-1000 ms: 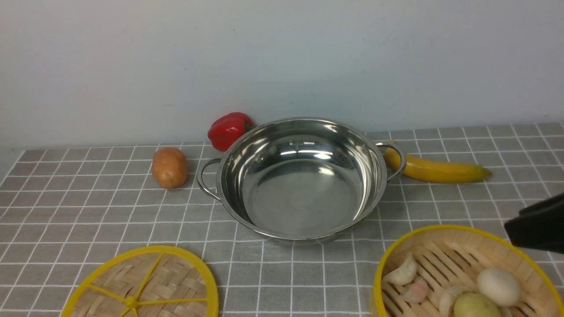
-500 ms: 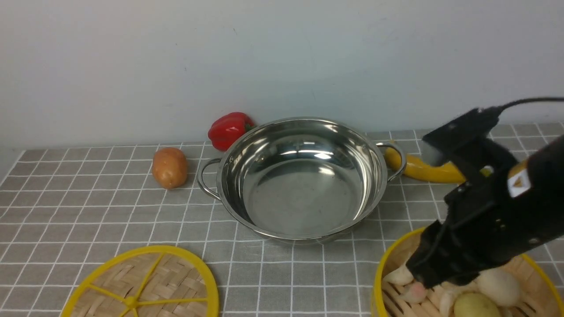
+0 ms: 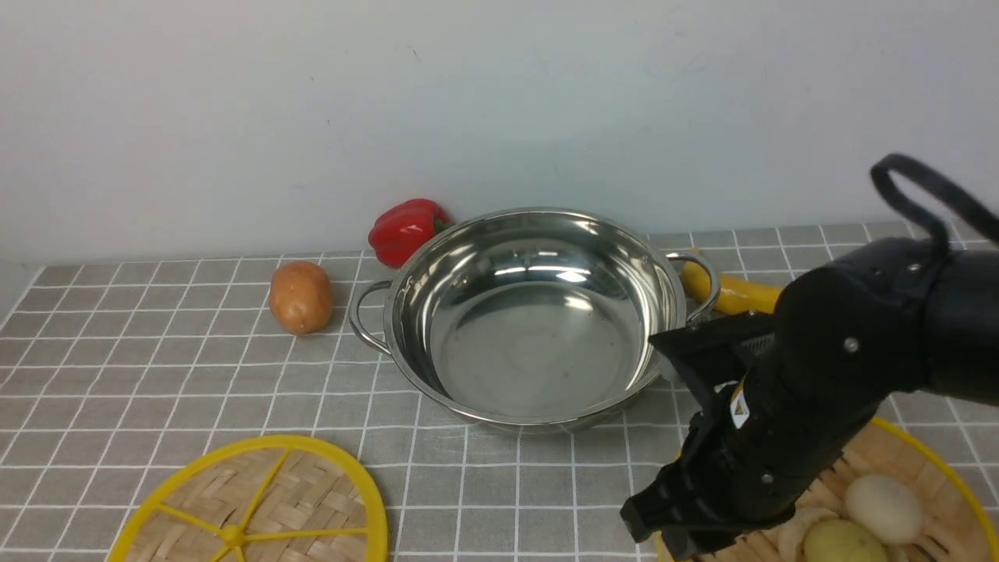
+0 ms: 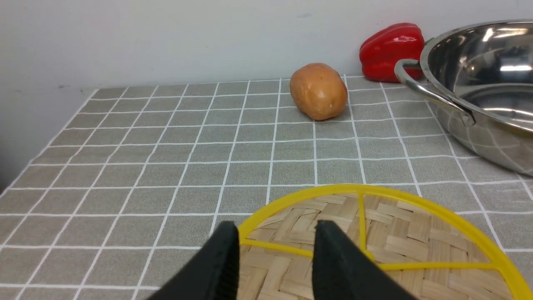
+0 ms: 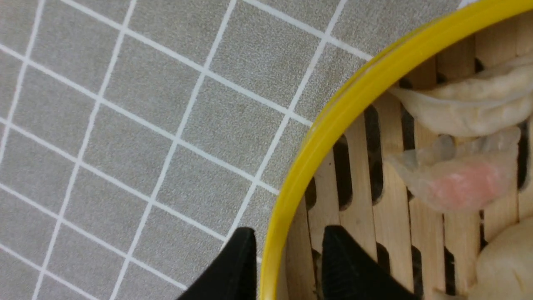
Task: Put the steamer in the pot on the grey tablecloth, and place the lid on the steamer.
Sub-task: 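Reach for and grasp the rim of the bamboo steamer holding the buns with the right gripper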
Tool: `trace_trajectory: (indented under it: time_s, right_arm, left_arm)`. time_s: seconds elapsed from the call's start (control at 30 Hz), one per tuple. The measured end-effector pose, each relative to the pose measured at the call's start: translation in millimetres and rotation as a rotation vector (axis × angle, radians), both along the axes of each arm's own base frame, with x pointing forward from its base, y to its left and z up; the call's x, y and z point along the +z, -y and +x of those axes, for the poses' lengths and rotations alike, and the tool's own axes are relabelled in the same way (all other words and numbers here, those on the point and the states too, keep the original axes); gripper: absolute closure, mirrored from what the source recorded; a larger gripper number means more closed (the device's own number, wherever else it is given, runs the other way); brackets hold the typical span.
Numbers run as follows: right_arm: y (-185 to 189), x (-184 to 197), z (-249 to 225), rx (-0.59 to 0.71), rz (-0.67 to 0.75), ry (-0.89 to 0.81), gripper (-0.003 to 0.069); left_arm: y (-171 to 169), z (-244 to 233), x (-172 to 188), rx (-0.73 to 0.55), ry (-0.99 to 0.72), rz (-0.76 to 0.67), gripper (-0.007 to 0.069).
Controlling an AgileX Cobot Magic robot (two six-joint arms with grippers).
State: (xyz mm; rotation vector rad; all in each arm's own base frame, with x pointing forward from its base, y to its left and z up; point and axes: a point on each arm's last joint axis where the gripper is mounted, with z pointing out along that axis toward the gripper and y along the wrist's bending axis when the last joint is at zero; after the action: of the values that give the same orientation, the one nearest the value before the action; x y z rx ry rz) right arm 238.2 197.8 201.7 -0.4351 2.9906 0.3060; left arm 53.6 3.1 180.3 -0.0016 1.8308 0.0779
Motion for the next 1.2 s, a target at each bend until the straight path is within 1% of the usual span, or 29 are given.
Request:
trace_trajectory:
  time_s: [0.2, 0.53, 0.87, 0.97, 1.03, 1.07, 1.1, 1.13, 1.2]
  right_arm:
    - [-3.8, -17.2, 4.4, -0.005, -0.024, -0.033, 0.0416]
    - [-7.8, -25.8, 5.3, -0.025, -0.013, -0.065, 0.0416]
    - [-13.7, -36.0, 2.7, -0.006, -0.033, -0.092, 0.0416]
    - [-11.8, -37.3, 2.5, 0.012, -0.057, -0.093, 0.0444]
    - [-11.4, -37.3, 2.0, 0.023, -0.063, -0.097, 0.0496]
    - [-11.3, -37.1, 2.1, 0.026, -0.064, -0.096, 0.0509]
    - [-11.2, -36.4, 0.6, 0.036, -0.075, -0.111, 0.0561]
    - [-10.1, -35.9, -0.4, 0.044, -0.088, -0.121, 0.0575]
    - [-8.4, -35.1, -1.1, 0.066, -0.107, -0.129, 0.0578]
  left_arm:
    - [0.0, 0.0, 0.0, 0.000, 0.000, 0.000, 0.0382]
    - [0.0, 0.0, 0.0, 0.000, 0.000, 0.000, 0.0382]
    - [0.0, 0.0, 0.0, 0.000, 0.000, 0.000, 0.0382]
    - [0.0, 0.0, 0.0, 0.000, 0.000, 0.000, 0.0382]
    - [0.0, 0.0, 0.0, 0.000, 0.000, 0.000, 0.0382]
    - [0.0, 0.0, 0.0, 0.000, 0.000, 0.000, 0.0382]
    - [0.0, 0.0, 0.0, 0.000, 0.000, 0.000, 0.0382]
    - [0.0, 0.0, 0.0, 0.000, 0.000, 0.000, 0.0382]
    - [0.0, 0.0, 0.0, 0.000, 0.000, 0.000, 0.0382]
